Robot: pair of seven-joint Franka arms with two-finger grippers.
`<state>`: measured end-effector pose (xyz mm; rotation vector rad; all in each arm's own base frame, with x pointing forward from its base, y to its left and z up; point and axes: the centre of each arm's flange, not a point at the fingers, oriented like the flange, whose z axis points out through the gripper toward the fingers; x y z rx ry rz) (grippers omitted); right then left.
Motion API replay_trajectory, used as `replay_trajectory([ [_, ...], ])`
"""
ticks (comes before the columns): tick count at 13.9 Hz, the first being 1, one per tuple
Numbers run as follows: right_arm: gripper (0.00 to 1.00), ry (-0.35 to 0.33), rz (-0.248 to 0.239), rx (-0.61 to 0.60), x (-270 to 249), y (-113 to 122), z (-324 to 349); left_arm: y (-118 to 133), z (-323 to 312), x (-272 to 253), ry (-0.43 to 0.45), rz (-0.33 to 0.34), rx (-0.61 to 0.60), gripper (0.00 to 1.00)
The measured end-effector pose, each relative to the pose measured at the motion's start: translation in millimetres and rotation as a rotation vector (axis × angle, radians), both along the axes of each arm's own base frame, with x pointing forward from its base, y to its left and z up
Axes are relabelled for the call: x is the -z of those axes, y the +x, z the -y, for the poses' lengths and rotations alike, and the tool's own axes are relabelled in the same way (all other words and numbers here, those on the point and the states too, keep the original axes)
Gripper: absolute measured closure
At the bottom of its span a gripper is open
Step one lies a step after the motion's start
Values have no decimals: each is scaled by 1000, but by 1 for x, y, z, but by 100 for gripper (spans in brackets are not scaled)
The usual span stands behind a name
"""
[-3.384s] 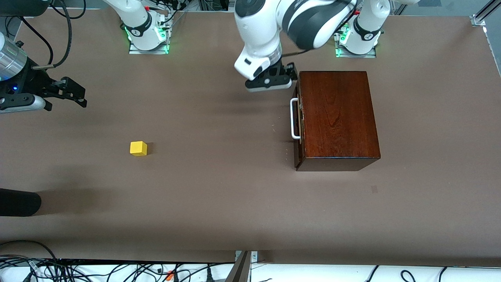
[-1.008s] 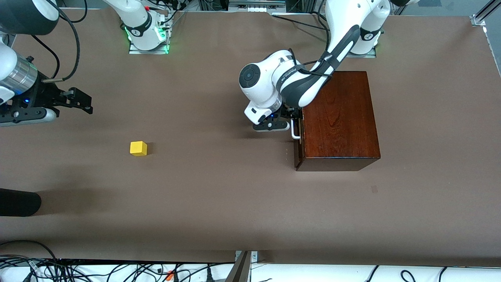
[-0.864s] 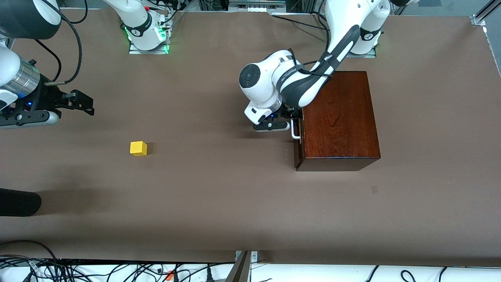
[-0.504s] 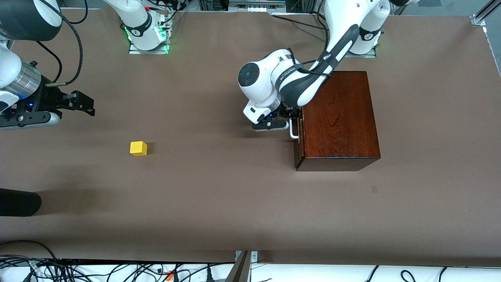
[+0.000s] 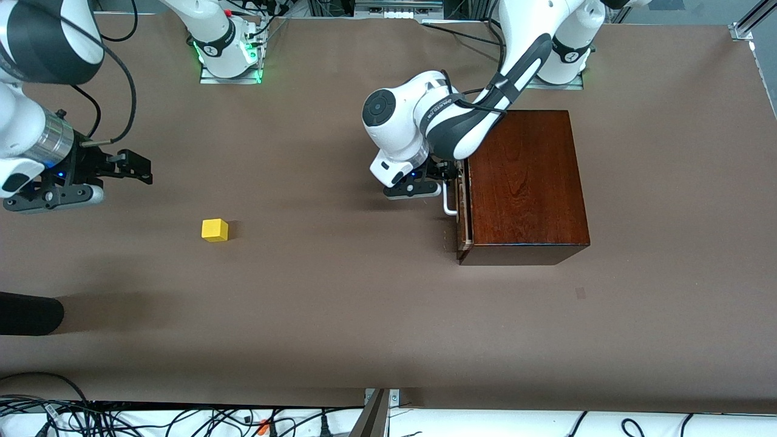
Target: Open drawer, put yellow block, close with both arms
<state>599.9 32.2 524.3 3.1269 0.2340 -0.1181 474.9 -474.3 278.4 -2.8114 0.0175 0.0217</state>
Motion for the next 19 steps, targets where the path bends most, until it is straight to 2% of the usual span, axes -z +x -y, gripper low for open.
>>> replay_trajectory([
  [5, 0, 1, -45, -60, 27, 8, 2, 0, 14, -1, -25, 6, -3, 0],
  [12, 0, 18, -45, -65, 33, 10, 0, 0, 31, -5, -69, 10, -9, 0],
  [19, 0, 37, -35, -53, 78, 7, 0, -2, 46, -5, -105, 20, -12, 0],
])
